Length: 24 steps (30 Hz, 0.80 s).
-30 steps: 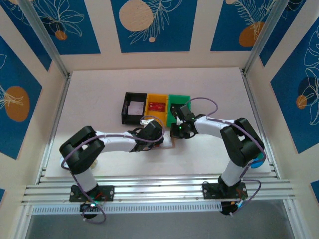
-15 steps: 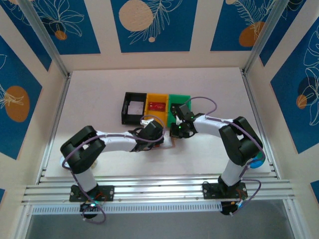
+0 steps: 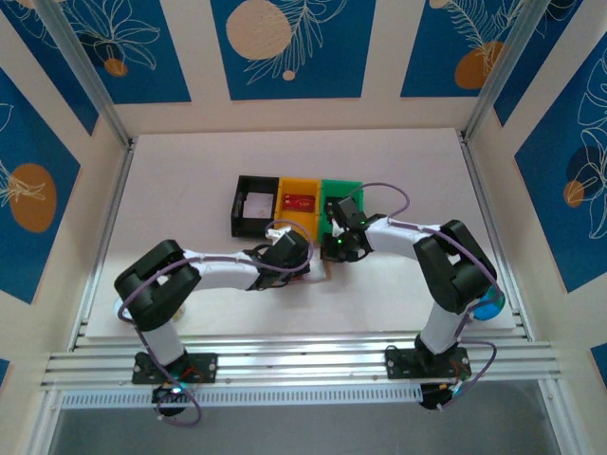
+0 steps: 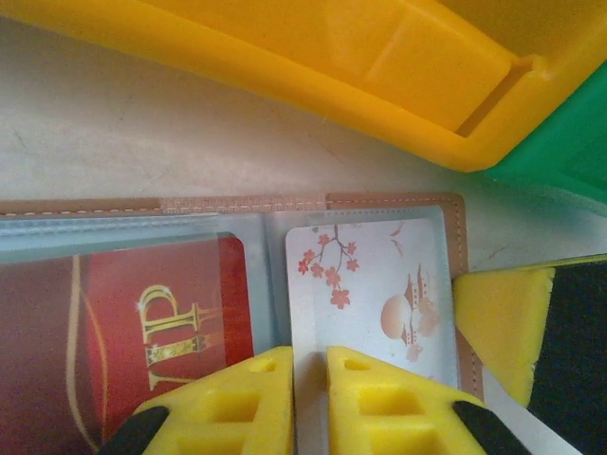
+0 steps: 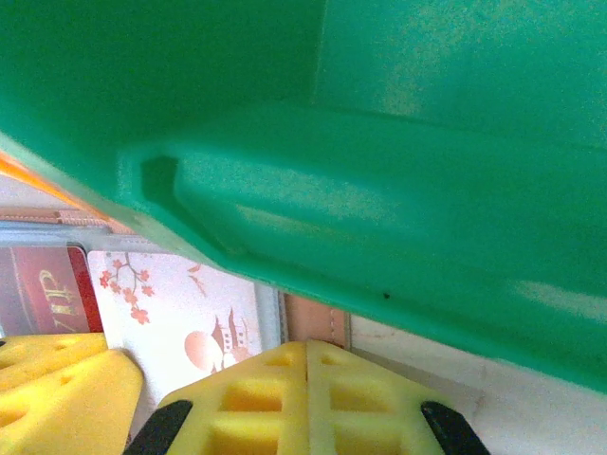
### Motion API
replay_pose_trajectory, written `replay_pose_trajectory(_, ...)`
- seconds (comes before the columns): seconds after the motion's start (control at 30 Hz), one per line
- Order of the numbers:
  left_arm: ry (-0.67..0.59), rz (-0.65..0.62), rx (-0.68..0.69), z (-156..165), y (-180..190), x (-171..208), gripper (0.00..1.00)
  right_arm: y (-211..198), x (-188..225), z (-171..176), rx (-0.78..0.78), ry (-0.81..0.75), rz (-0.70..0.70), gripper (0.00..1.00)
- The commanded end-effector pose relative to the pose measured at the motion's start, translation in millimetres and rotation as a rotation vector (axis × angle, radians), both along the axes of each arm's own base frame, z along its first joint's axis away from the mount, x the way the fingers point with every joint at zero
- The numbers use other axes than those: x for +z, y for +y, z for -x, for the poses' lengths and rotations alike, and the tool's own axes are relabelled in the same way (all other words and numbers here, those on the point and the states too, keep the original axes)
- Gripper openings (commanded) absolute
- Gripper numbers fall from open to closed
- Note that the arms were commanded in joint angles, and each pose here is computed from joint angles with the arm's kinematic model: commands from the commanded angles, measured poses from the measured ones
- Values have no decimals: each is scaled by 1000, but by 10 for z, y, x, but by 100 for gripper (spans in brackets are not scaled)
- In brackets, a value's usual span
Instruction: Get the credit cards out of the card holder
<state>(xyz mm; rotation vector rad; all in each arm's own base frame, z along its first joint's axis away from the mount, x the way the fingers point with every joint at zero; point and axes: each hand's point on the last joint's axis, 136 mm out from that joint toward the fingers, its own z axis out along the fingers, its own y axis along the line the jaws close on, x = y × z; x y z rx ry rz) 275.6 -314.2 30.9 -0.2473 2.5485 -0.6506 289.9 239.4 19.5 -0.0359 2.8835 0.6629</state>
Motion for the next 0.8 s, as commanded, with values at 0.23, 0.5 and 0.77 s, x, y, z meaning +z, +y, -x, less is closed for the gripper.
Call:
replay_pose_trajectory(0.23,-51,82,19,8,-39,147,3,153,-98,167,66,60,-25,0)
replay_pose_trajectory(0.5,-72,111,25,4,-38,265,0,158,-106,167,68,63,-26,0)
replay_pose_trajectory(0.77,-90,109,25,25,22,375,0,153,-113,161,66,64,-23,0)
